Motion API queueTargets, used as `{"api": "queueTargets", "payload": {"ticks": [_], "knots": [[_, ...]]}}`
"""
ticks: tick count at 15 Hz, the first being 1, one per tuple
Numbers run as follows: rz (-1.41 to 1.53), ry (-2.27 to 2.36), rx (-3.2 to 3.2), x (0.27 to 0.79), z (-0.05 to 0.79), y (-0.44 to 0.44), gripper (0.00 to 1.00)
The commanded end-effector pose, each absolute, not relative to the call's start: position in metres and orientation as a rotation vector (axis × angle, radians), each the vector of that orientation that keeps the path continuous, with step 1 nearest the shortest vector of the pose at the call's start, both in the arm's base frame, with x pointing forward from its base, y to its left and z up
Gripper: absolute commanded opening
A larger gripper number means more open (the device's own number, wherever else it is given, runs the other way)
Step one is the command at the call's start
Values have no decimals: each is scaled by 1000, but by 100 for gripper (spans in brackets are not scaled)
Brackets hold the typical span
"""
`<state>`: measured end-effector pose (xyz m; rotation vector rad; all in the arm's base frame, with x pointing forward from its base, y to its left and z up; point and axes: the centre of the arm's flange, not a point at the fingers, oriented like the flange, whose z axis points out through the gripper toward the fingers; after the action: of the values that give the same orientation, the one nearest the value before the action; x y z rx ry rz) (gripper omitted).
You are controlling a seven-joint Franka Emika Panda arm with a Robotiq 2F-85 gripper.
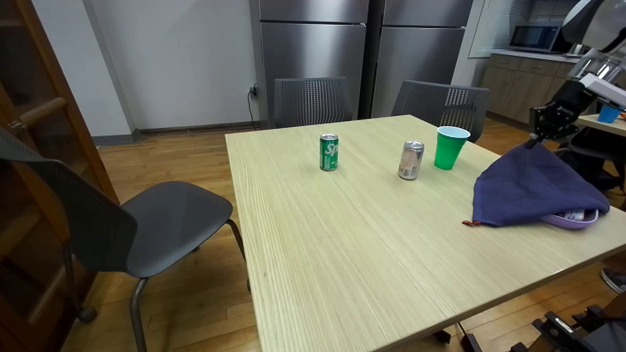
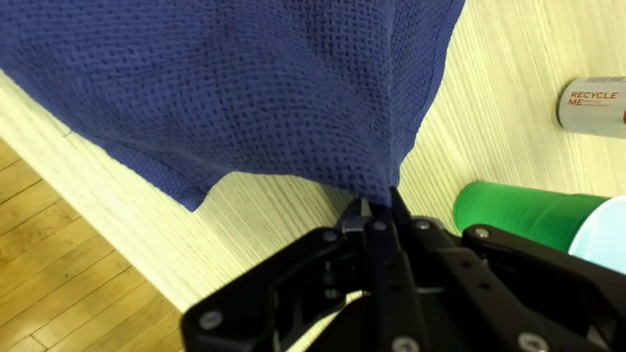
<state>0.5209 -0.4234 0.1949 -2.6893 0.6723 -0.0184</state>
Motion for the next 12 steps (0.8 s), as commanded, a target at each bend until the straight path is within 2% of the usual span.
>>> {"api": "queueTargets", "payload": {"ticks": [1,2,9,12], "knots": [[-1,715,-2709,520,197,-421,27],[1,719,-2714,519,198,-421,28],[-2,734,-2756,510,207,-423,80],[-20,760,-2766,501,213,-427,99]]}}
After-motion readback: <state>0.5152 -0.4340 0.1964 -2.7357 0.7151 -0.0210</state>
